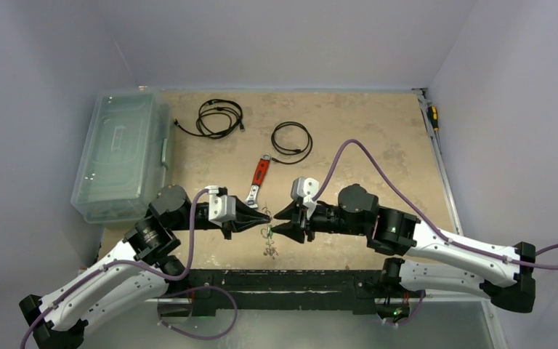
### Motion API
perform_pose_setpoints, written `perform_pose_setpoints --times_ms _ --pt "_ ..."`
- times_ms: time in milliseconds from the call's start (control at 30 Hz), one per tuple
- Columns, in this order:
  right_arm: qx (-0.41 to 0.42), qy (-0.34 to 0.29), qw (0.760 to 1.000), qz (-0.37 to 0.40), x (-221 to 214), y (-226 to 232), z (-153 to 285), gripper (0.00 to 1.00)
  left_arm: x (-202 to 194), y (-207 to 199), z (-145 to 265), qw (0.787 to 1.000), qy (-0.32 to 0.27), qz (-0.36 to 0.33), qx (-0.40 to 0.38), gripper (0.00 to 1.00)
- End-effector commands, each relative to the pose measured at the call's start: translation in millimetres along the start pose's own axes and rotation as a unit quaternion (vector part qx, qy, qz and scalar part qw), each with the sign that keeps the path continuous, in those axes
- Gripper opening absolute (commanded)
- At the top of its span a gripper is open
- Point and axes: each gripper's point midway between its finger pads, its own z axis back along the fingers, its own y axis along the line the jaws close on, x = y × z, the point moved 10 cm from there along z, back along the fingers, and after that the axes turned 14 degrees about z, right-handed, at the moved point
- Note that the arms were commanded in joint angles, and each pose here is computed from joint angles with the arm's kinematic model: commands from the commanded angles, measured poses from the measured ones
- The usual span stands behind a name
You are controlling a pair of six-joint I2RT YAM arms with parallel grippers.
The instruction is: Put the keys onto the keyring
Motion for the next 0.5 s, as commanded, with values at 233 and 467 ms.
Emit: perform_pose_setpoints --times_ms 233,467 --pt "0.002 -0.031 1.000 0.000 5.8 0.3 -0.6 0.15 18.8 -3.7 1.1 0.999 -0.035 -0.032 -0.008 0.00" --pt "0.001 -0.029 1.000 0.000 5.1 0.1 -1.6 0.05 18.7 -3.9 0.8 0.999 -0.034 -0.032 -0.010 0.00"
